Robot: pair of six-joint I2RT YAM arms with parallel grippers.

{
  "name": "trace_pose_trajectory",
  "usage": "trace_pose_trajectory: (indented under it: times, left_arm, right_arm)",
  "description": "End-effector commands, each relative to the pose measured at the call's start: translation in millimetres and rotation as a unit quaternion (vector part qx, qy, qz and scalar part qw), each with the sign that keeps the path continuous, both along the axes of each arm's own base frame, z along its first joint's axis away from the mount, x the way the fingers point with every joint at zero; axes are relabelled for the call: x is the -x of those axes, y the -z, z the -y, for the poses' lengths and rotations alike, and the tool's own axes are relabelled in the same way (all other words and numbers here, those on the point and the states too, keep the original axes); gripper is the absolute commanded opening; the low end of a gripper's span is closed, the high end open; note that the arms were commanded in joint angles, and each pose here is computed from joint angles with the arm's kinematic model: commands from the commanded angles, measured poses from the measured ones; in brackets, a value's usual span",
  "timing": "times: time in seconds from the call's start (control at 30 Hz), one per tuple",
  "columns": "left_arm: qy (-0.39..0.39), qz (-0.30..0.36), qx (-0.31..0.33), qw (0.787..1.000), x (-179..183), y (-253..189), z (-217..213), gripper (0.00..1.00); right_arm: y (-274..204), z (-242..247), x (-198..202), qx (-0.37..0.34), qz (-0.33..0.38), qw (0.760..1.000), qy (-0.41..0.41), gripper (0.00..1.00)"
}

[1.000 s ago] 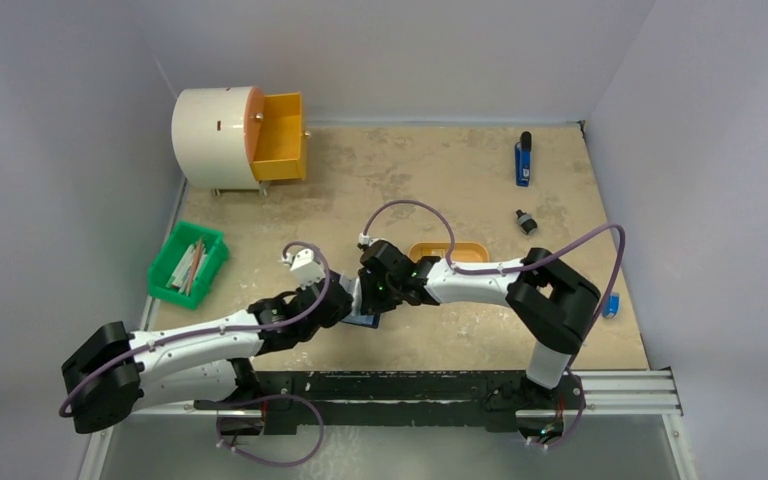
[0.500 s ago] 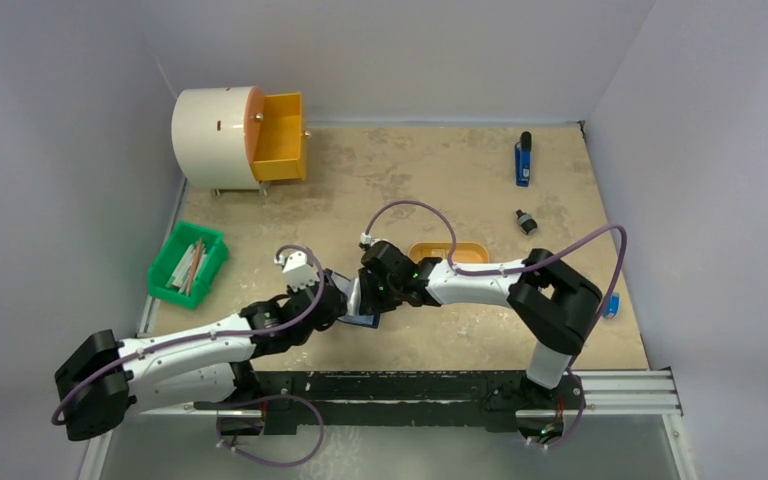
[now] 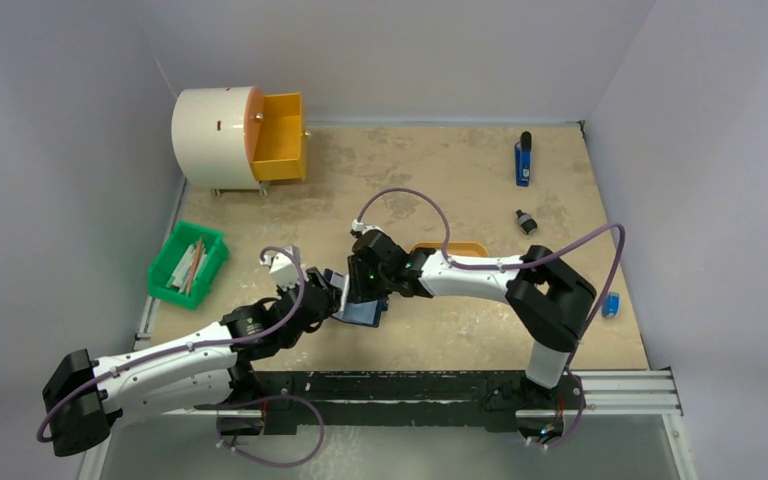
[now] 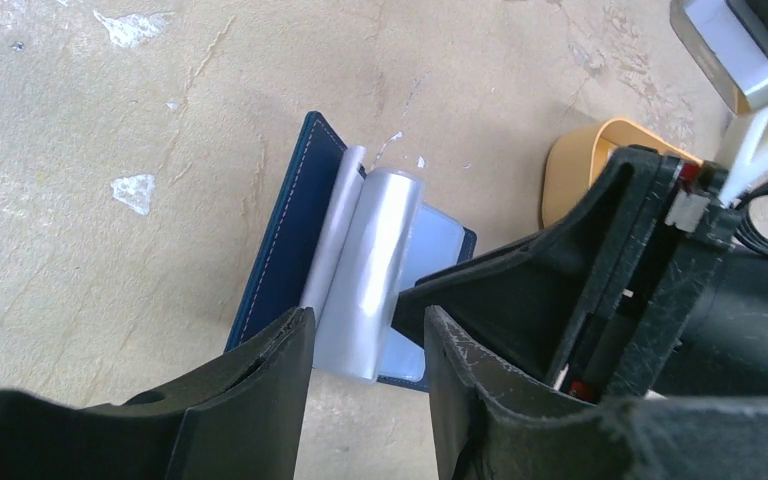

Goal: Put the credit cards into the card holder
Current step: Open the card holder at the center of the board.

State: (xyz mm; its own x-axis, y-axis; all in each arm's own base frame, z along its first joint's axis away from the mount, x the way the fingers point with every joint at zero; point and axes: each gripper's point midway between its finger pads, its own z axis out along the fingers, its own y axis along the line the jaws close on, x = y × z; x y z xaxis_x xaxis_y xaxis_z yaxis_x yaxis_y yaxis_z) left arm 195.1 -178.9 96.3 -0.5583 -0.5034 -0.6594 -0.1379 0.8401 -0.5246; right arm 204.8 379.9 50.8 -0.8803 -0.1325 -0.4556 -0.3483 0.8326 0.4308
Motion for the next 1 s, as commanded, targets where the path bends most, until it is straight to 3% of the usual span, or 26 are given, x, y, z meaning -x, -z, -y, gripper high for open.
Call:
trace_pose_trajectory:
  times: [0.0, 0.53, 0.97]
  left_arm:
    - [-0.004, 0.011, -0.003, 1.000, -3, -5, -2, 0.44]
    - [0.002, 0.018, 0.018, 1.000, -2, -9, 1, 0.38]
    - [0.038, 0.019, 0.039, 0.998, -7, -7, 30, 0.26]
  right_arm:
    - [-2, -9, -11, 0.003, 0.005, 1.000, 0.004, 0.34]
    - [4, -41, -34, -0.041, -0.022, 0.999, 0.004, 0.33]
    - [24, -47, -31, -0.033, -0.052, 0.998, -0.006, 0.34]
